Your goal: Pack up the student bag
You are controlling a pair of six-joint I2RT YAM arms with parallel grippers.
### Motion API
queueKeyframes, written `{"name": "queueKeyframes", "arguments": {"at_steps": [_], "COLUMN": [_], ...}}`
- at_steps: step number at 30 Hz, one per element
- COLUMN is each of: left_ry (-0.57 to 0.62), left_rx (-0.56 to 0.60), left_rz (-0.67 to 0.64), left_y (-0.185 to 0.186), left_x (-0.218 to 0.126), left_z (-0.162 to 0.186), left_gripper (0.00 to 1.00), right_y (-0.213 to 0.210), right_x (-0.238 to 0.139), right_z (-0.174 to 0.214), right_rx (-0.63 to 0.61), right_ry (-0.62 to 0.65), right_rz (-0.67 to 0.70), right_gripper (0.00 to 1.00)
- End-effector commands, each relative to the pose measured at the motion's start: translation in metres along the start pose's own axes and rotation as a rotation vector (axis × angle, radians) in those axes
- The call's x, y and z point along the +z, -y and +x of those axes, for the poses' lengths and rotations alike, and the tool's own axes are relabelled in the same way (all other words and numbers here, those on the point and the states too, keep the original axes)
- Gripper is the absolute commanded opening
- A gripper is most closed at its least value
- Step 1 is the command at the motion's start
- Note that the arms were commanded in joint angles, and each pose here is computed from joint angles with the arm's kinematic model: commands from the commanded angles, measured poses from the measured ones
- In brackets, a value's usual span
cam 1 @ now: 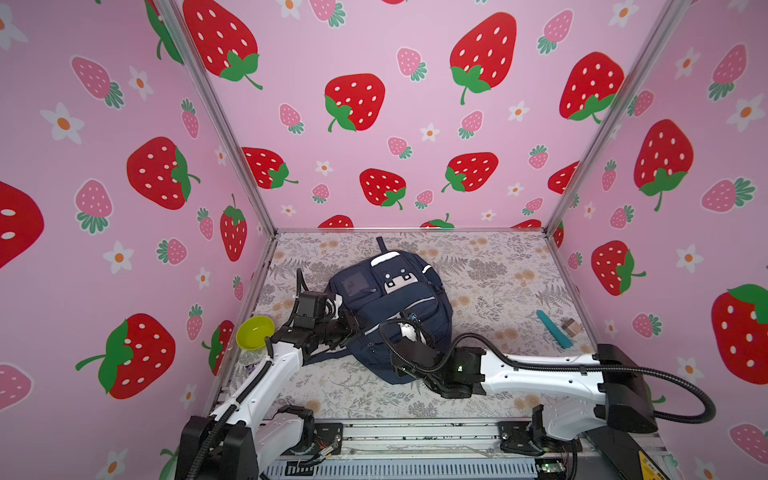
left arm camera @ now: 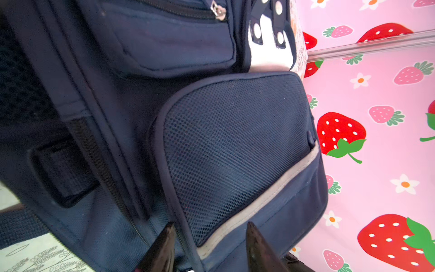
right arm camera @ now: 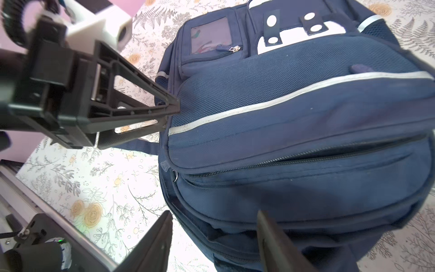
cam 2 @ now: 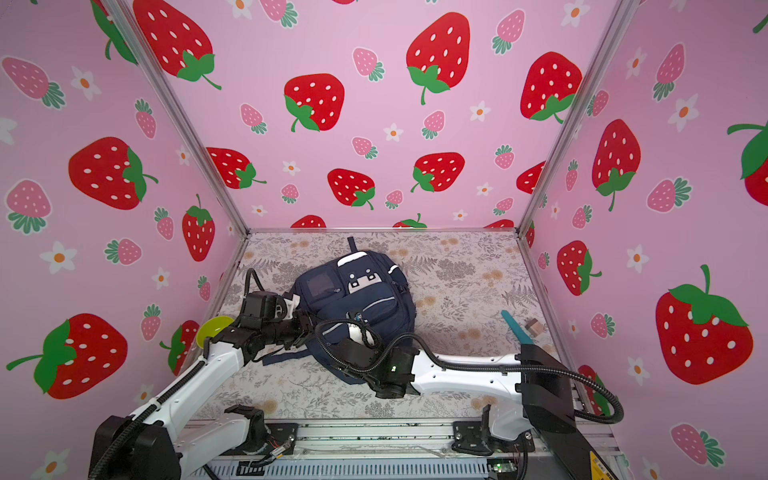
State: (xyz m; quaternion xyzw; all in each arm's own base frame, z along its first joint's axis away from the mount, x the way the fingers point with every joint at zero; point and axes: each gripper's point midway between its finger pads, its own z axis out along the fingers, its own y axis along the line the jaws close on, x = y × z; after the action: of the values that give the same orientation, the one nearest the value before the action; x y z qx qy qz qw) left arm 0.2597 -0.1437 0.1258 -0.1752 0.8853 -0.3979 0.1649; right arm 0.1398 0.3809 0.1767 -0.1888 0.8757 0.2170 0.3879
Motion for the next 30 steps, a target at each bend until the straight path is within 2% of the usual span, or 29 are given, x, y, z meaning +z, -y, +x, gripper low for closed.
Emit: {"name": "queueKeyframes", "arguments": {"at_steps": [1, 5, 10, 22, 27, 30], "left_ry": [0.008, -0.017, -0.036, -0.073, -0.064, -0.070], "left_rx": [-0.023, -0.047, -0.055, 0.012, 0.051, 0.072], "left_rz": [-0.045, -0.008, 0.074, 0.259, 0.341, 0.364], "left_y": [-0.009, -0.007, 0.009, 0.081, 0.112, 0.124], "left_x": [-0.001, 0.008, 0.019, 0.039, 0.040, 0.040], "left_z": [0.000, 0.003, 0.000, 0.001, 0.003, 0.006], "left_gripper": [0.50, 0.47, 0.32, 0.00, 0.00, 0.00], "right_y": [0.009, 0.011, 0.014, 0.029, 0.038, 0.049], "right_x": [-0.008, -0.007, -0.006, -0.010, -0.005, -0.001], "right_z": [-0.004, 0.001, 0.003, 0.003, 0.007, 0.011], "right_rx": [0.041, 0.050, 0.049, 0.091, 0.107, 0.081], "right_ry": [0.019, 0.011, -0.002, -0.029, -0.057, -0.075], "right_rz": [0.017, 0.015, 0.034, 0.097, 0.155, 0.253], "right_gripper": [0.60, 0.62, 0.63, 0.67, 0.71, 0.73]}}
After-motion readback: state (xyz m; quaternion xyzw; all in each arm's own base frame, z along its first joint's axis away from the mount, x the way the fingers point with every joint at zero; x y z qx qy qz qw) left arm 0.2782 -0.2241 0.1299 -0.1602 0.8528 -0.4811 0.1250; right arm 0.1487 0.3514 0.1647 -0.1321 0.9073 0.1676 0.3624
